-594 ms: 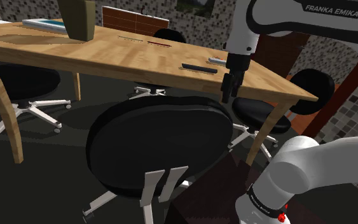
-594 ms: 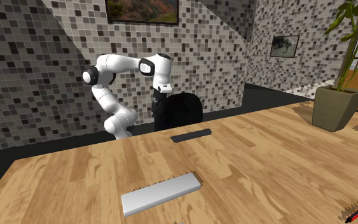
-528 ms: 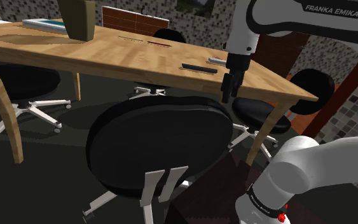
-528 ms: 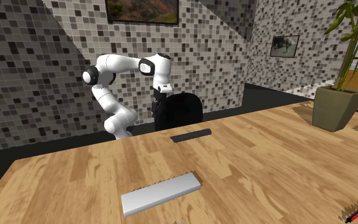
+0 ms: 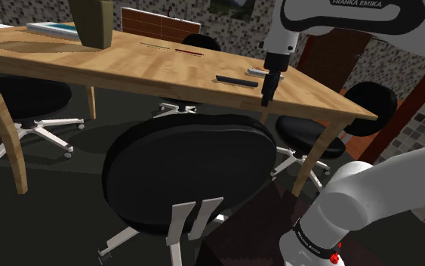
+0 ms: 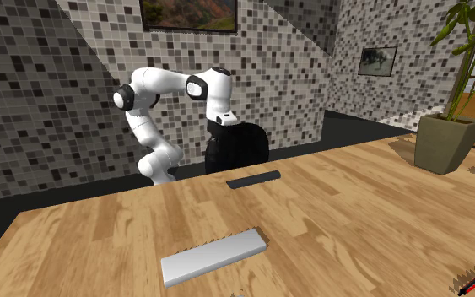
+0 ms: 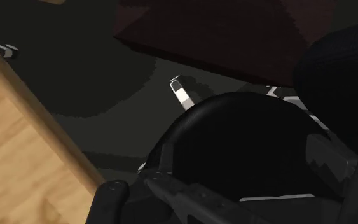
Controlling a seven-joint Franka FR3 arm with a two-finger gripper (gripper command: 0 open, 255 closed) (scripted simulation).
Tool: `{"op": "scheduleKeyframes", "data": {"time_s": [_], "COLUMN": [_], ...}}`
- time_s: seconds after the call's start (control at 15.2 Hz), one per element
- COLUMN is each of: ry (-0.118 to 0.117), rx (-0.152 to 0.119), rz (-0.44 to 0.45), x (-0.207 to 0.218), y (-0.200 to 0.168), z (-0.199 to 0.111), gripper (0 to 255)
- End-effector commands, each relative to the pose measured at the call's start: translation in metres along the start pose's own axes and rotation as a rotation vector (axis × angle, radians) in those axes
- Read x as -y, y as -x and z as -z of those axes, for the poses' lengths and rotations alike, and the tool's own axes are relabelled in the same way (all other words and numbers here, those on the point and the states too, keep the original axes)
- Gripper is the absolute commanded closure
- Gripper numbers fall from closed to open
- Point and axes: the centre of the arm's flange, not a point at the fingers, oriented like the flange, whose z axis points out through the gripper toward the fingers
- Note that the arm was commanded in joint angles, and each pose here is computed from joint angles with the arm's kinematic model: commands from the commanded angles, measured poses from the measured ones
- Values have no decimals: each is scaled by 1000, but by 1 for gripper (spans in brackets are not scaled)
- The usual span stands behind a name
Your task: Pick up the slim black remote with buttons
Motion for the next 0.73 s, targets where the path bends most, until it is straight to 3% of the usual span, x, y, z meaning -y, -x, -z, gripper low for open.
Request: {"op": "scheduleKeyframes", "data": {"time_s": [0.0,0.66], "ry": [2,3], "rx": [-9,-53], "rz": [58,322], "x": [-21,-119], "y": [-10,-84], "z": [8,44], "gripper": [0,0]}}
